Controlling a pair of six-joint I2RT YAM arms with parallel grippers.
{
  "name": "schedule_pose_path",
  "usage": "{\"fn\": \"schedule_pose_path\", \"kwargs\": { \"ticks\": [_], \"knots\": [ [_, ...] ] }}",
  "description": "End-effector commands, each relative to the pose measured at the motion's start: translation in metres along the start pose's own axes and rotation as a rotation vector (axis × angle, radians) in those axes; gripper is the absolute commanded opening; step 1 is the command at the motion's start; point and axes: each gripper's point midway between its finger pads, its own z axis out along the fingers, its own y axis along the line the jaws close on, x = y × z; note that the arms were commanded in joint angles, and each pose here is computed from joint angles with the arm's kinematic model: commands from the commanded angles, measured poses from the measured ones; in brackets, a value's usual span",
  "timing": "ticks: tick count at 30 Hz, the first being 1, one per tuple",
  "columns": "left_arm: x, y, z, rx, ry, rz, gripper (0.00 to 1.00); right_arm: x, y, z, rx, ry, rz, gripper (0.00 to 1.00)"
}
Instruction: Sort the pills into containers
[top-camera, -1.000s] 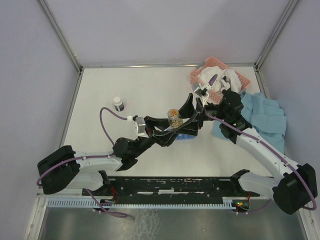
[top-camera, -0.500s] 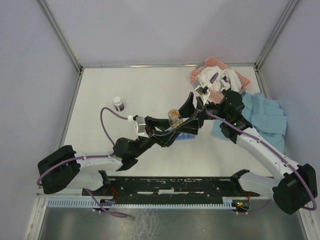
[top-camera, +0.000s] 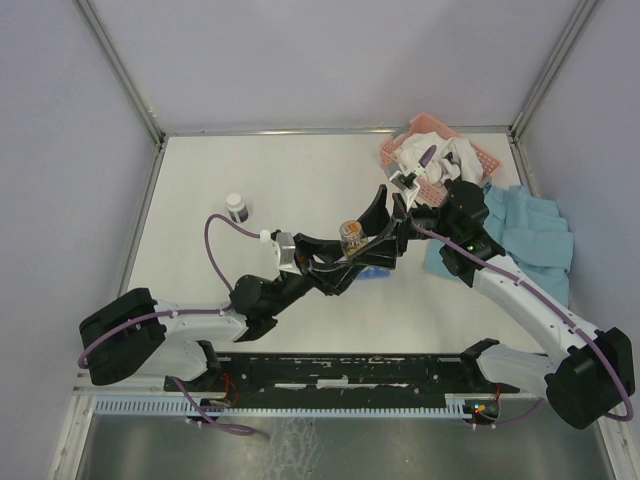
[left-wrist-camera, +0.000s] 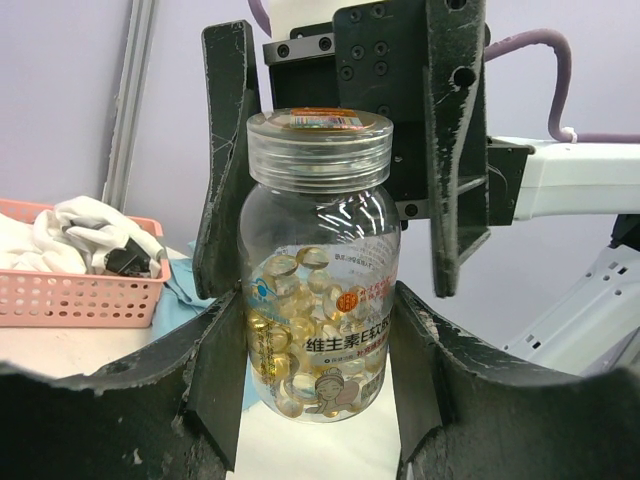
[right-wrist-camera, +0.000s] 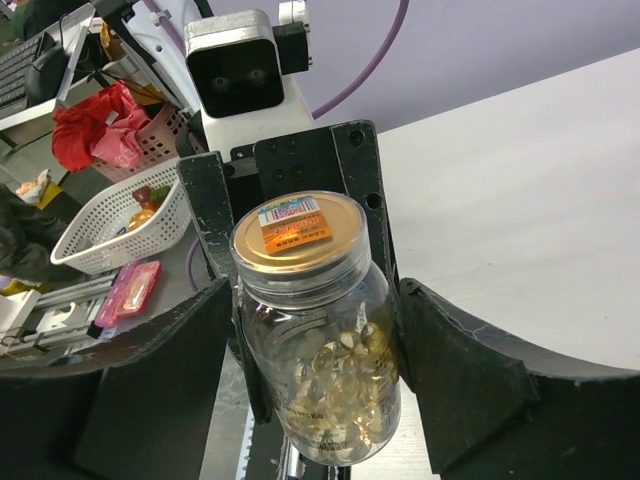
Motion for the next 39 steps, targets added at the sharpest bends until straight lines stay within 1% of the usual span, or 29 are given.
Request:
{"fn": "schedule_pose_path", "kwargs": {
  "ticks": [1,4,5,8,9,10,12,15,16,19,21,24,27,31,33,39],
  "knots": [
    [-0.023,-0.009,0.002,0.02,-0.091,-0.04,0.07,-0.021,0.008,0.0,-0.002,-0.025,-0.098,0.74],
    [-0.024,-0.01,0.002,0.02,-0.092,-0.045,0.08,-0.019,0.008,0.0,0.0,-0.021,-0.099,0.73],
    [-0.024,-0.01,0.002,0.021,-0.093,-0.046,0.08,-0.019,0.008,0.0,0.0,-0.02,-0.101,0.68],
    [-0.023,-0.01,0.001,0.021,-0.086,-0.052,0.11,-0.019,0.007,0.0,0.002,-0.018,-0.106,0.45],
    [-0.023,-0.011,0.002,0.025,-0.081,-0.053,0.13,-0.018,0.005,0.0,0.007,-0.016,-0.103,0.41],
    [-0.021,-0.012,0.002,0.027,-0.069,-0.052,0.19,-0.017,0.005,0.0,0.008,-0.014,-0.105,0.38],
    [-0.017,-0.011,0.001,0.022,-0.046,-0.058,0.34,-0.017,0.005,0.0,0.008,-0.012,-0.107,0.33],
    [-0.009,-0.011,-0.005,0.02,0.0,-0.056,0.56,-0.017,0.004,0.0,0.011,-0.006,-0.111,0.3],
    [-0.006,-0.012,-0.009,0.028,0.016,-0.047,0.62,-0.017,0.004,0.0,0.012,-0.003,-0.113,0.3],
    [-0.001,-0.014,-0.022,0.05,0.049,-0.006,0.78,-0.016,0.004,0.0,0.013,0.004,-0.117,0.29],
    [0.005,-0.012,-0.029,0.048,0.081,0.029,0.84,-0.016,0.003,0.0,0.014,0.004,-0.115,0.29],
    [0.011,-0.009,-0.031,0.039,0.122,0.065,0.86,-0.015,0.003,0.0,0.011,0.006,-0.11,0.28],
    [0.009,-0.01,-0.029,0.049,0.115,0.079,0.89,-0.015,0.004,0.0,0.007,0.006,-0.107,0.28],
    [0.012,-0.005,-0.021,0.021,0.121,0.076,0.91,-0.015,0.005,0.0,0.002,0.006,-0.108,0.28],
    [0.011,-0.003,-0.018,0.013,0.111,0.067,0.91,-0.015,0.005,0.0,0.0,0.007,-0.109,0.28],
    [0.005,0.0,-0.011,-0.022,0.07,0.007,0.87,-0.013,0.004,0.0,-0.001,0.011,-0.105,0.28]
  ]
}}
